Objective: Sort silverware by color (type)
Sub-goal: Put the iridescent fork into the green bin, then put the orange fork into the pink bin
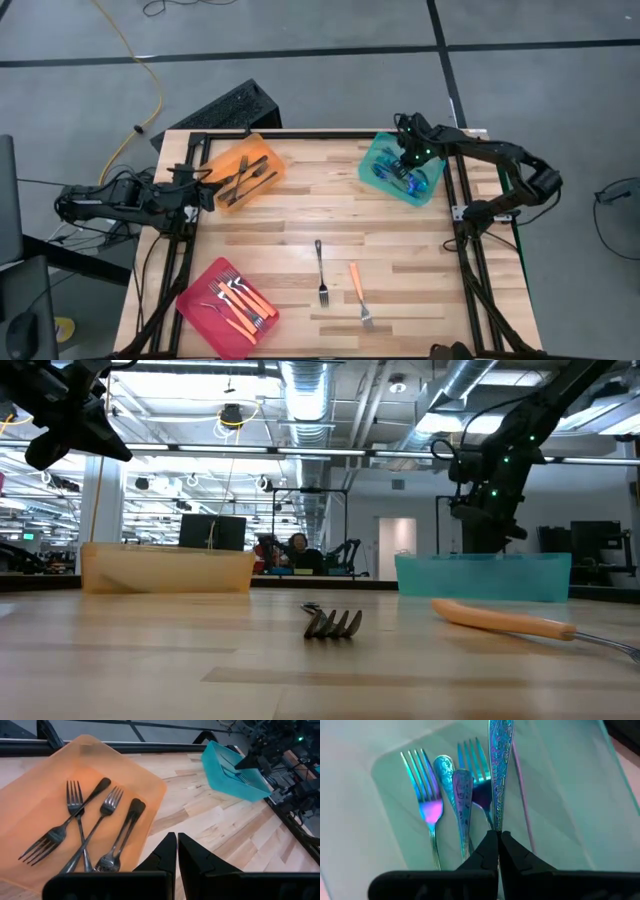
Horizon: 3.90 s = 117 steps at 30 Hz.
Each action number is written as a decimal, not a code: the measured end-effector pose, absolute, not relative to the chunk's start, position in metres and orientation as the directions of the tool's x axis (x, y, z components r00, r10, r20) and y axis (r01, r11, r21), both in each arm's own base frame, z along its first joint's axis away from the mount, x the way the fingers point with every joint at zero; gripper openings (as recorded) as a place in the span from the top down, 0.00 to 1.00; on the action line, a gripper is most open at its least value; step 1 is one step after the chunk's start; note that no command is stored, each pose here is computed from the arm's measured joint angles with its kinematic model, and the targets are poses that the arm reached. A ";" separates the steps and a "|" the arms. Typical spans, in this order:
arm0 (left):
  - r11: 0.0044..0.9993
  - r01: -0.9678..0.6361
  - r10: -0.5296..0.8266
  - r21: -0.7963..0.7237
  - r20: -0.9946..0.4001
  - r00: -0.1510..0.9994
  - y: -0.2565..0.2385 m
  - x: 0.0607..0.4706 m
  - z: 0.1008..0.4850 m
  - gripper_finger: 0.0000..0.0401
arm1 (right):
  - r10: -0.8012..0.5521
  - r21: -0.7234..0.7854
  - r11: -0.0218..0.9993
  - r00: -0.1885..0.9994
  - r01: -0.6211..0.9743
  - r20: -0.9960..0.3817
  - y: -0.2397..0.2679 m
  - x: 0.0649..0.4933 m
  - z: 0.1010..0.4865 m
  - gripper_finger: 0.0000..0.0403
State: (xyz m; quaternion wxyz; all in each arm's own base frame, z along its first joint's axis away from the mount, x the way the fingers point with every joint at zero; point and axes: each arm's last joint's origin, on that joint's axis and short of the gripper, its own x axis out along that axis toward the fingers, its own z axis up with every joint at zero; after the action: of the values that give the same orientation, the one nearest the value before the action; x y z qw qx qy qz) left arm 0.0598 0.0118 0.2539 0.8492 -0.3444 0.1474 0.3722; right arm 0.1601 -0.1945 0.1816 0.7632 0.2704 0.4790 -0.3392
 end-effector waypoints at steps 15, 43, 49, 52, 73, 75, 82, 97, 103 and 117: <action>0.482 -0.739 0.543 -0.471 -0.501 0.674 0.012 0.060 0.254 1.00 | -0.273 0.086 0.622 0.319 0.779 -0.908 -0.194 0.156 0.171 0.94; 0.488 -0.739 0.543 -0.465 -0.502 0.673 0.012 0.060 0.254 1.00 | -0.248 0.072 0.573 0.256 0.817 -0.934 -0.199 0.159 0.153 0.87; 0.487 -0.739 0.543 -0.465 -0.502 0.673 0.012 0.060 0.254 1.00 | -0.248 0.072 0.573 0.257 0.817 -0.934 -0.199 0.159 0.153 0.80; 0.487 -0.739 0.543 -0.465 -0.502 0.674 0.012 0.060 0.254 1.00 | -0.247 0.074 0.573 0.258 0.816 -0.934 -0.199 0.159 0.153 0.75; 0.494 -0.739 0.543 -0.458 -0.502 0.674 0.012 0.060 0.254 1.00 | -0.258 0.080 0.630 0.305 0.773 -0.917 -0.214 0.186 0.217 0.64; 0.495 -0.739 0.543 -0.458 -0.501 0.674 0.012 0.060 0.254 1.00 | -0.241 0.090 0.649 0.316 0.756 -0.918 -0.214 0.191 0.234 0.64; 0.508 -0.739 0.543 -0.442 -0.501 0.674 0.012 0.060 0.254 1.00 | -0.218 0.115 0.690 0.356 0.715 -0.908 -0.197 0.217 0.288 0.64; 0.509 -0.738 0.542 -0.443 -0.502 0.674 0.012 0.060 0.254 1.00 | -0.080 0.231 0.639 0.362 0.734 -0.929 -0.052 0.282 0.305 0.65; 0.502 -0.745 0.557 -0.439 -0.495 0.666 0.013 0.059 0.254 1.00 | -0.119 0.244 0.581 0.378 0.777 -0.918 0.018 0.288 0.305 0.65; 0.517 -0.750 0.566 -0.412 -0.493 0.661 0.013 0.059 0.254 1.00 | -0.004 0.358 0.578 0.441 0.734 -0.898 0.142 0.324 0.243 0.60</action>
State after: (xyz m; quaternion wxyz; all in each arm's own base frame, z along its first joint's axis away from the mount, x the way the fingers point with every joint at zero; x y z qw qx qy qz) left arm 0.0591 0.0129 0.2542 0.8581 -0.3072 0.1499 0.3833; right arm 0.3243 0.1416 0.2431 0.7544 0.3890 0.4689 -0.2445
